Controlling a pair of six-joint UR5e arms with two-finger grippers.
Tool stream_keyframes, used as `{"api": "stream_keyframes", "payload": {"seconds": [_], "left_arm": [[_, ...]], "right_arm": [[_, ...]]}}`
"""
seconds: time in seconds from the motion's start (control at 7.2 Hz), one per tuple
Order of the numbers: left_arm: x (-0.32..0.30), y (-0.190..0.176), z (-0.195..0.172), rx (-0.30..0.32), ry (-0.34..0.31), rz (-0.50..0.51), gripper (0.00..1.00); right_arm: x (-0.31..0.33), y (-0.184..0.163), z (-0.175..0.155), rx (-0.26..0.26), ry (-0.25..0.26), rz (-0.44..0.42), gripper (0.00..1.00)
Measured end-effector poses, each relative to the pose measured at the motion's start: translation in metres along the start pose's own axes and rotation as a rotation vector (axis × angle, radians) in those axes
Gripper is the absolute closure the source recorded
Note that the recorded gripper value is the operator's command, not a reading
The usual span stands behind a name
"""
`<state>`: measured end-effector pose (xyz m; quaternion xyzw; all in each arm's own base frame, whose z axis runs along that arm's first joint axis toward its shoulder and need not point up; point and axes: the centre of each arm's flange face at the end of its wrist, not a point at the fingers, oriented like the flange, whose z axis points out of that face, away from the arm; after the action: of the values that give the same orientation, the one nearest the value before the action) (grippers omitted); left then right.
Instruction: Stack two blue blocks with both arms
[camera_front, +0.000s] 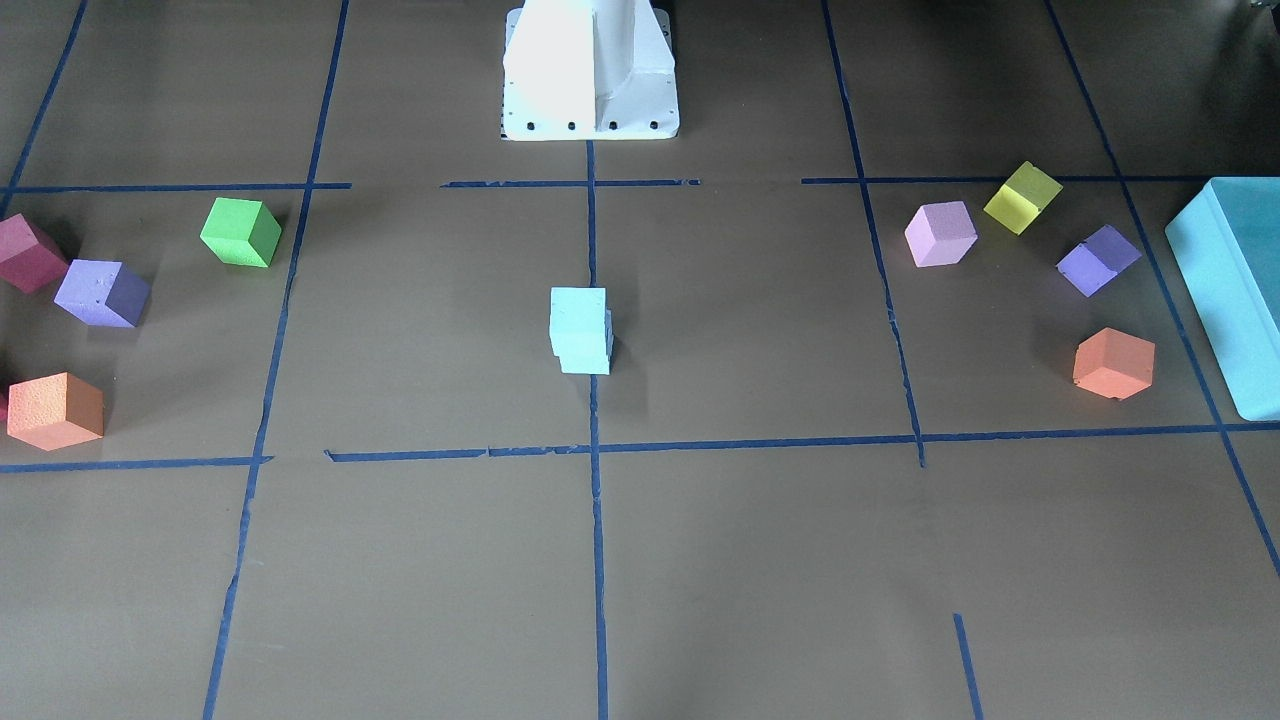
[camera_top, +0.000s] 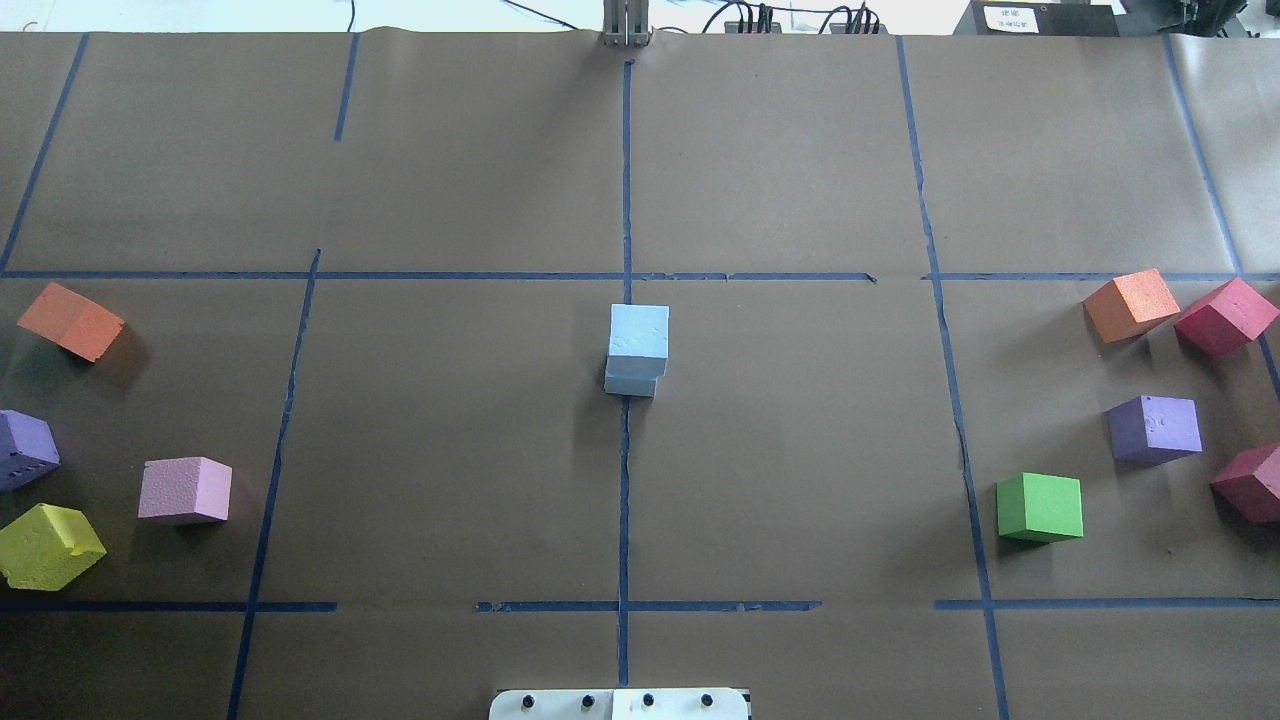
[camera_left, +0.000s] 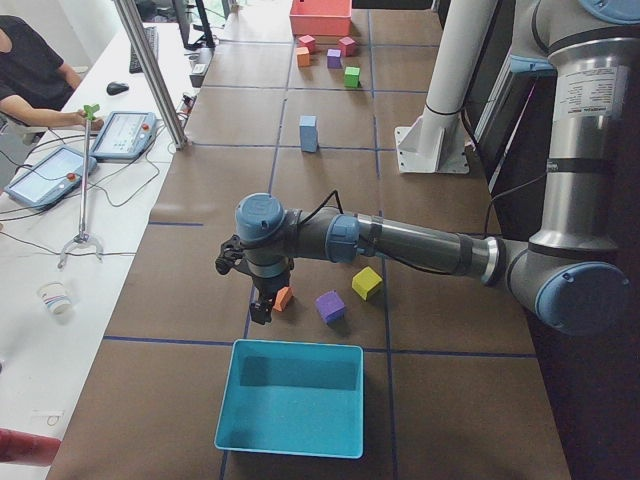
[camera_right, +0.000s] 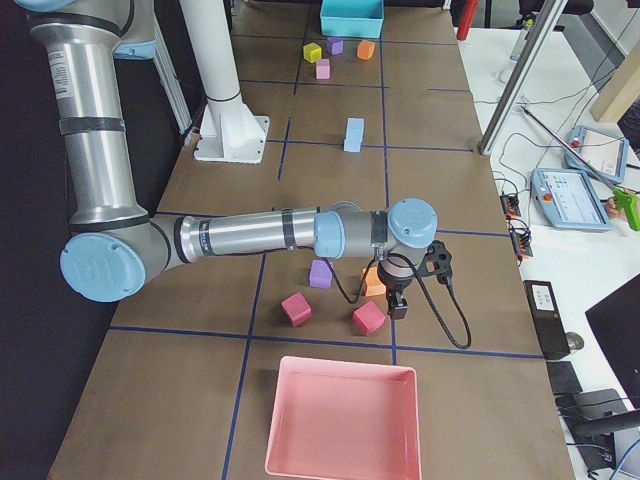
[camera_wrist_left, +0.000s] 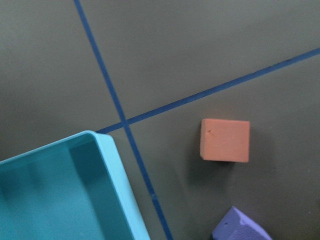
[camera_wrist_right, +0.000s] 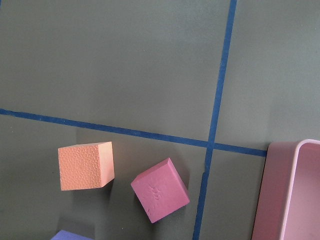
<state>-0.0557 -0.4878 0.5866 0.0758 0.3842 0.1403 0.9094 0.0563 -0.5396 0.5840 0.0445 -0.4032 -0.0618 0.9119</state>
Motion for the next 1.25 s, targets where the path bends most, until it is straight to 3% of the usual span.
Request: {"api": "stream_keyframes", "payload": {"seconds": [0.42, 1.25], "left_arm": [[-0.002, 0.001, -0.004, 0.012, 0.015, -0.161, 0.0], [-0.002, 0.023, 0.004, 0.002, 0.033, -0.179, 0.0]], "right_arm": [[-0.001, 0.008, -0.001, 0.001, 0.002, 0.003, 0.0], [-0.01, 0.012, 0.01, -0.016, -0.001, -0.011, 0.0]]}}
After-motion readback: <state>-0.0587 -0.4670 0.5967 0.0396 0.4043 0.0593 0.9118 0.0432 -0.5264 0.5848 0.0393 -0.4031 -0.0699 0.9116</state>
